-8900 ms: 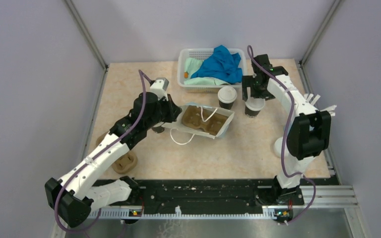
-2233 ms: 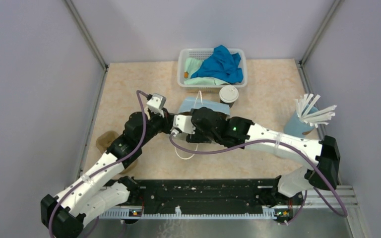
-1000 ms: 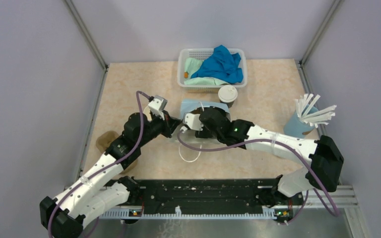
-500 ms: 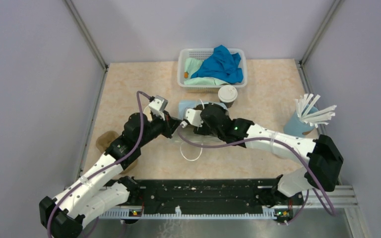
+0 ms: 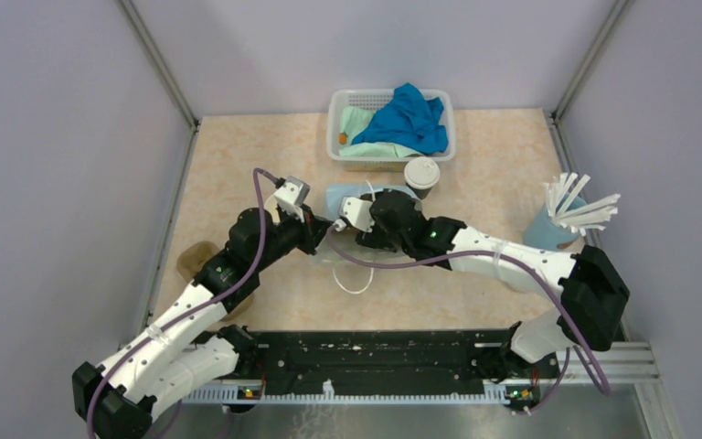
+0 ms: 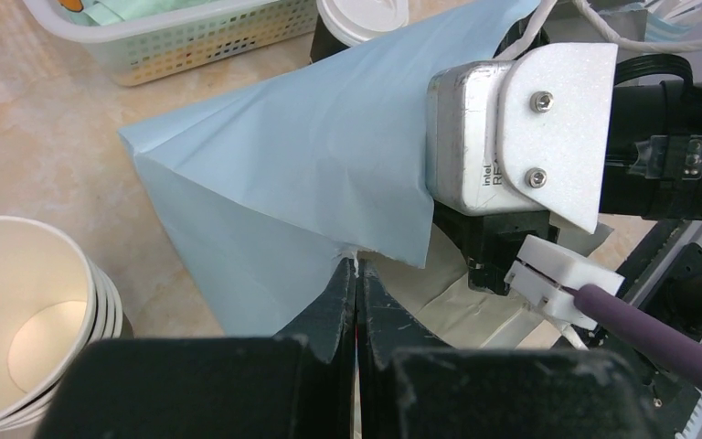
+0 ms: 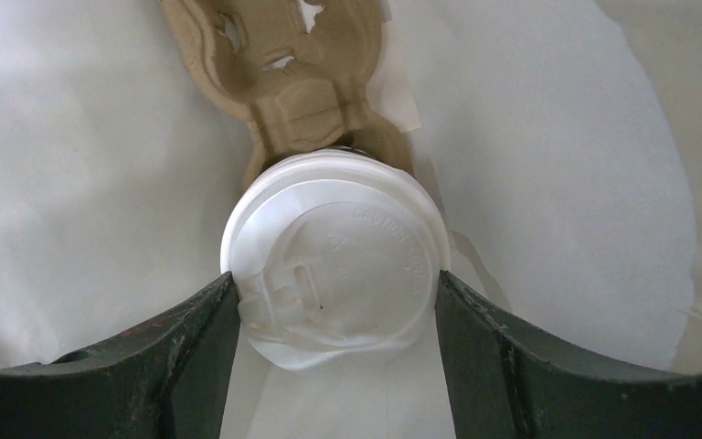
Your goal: Pack the takeout coffee
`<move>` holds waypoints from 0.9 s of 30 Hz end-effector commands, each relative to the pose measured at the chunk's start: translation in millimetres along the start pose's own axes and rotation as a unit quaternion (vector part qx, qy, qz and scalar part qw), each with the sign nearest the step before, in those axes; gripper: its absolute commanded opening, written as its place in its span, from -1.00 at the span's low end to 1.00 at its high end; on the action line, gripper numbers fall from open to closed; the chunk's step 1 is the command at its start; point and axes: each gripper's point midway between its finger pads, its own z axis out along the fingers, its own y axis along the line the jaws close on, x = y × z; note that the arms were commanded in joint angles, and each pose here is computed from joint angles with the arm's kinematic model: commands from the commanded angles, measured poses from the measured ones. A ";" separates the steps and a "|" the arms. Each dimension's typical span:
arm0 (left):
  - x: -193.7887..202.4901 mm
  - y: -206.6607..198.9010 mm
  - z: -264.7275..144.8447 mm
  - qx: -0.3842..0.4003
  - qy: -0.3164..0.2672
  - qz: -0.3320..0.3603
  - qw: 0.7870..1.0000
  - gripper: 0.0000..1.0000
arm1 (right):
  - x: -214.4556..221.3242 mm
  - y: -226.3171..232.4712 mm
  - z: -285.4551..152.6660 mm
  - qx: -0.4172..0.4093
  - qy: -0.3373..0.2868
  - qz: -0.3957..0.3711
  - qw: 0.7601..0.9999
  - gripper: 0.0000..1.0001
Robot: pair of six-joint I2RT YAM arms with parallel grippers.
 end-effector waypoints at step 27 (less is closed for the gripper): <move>-54.0 -44.2 -6.8 0.019 0.092 -0.117 0.989 -1.00 | 8.0 45.9 -31.2 -0.148 0.064 0.097 0.982 0.24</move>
